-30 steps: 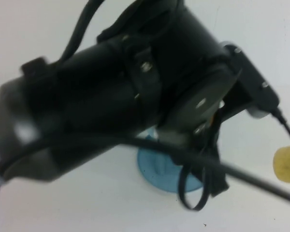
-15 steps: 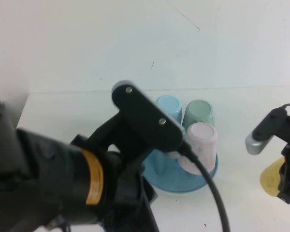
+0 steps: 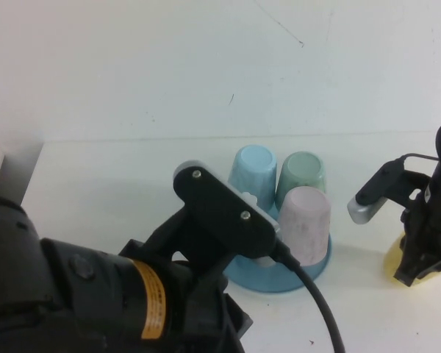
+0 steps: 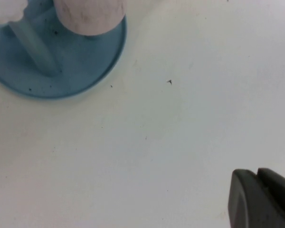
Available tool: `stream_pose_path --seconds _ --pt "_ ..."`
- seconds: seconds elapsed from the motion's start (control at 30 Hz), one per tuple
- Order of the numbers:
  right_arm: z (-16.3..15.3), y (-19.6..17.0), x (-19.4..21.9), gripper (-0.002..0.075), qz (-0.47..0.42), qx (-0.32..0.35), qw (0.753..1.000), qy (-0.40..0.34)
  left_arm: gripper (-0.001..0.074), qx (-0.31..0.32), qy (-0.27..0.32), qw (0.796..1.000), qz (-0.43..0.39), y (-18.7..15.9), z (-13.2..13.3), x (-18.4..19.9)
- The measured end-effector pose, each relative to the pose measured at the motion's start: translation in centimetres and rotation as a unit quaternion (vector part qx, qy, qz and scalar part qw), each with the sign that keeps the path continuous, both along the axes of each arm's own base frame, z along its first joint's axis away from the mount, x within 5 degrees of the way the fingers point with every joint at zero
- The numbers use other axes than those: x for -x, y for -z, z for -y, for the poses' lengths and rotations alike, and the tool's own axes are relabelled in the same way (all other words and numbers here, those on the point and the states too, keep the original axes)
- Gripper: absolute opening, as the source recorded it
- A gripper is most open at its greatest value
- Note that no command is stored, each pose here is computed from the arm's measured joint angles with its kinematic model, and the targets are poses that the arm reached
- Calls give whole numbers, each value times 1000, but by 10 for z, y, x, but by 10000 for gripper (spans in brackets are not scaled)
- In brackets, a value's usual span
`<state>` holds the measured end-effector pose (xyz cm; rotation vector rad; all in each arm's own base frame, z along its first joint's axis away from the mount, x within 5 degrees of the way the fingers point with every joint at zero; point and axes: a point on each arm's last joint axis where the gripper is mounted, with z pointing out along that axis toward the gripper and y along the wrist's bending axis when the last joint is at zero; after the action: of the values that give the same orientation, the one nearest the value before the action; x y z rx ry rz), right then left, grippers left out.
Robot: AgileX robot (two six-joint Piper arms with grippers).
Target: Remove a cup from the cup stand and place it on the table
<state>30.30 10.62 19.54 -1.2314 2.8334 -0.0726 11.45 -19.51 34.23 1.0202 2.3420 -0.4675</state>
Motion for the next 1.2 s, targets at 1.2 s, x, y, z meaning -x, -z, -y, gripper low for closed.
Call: stream_pose_path --seconds 1.2 --pt "76 -188 177 -1 444 -126 885 56 -2 158 -129 938 279 -62 -103 17"
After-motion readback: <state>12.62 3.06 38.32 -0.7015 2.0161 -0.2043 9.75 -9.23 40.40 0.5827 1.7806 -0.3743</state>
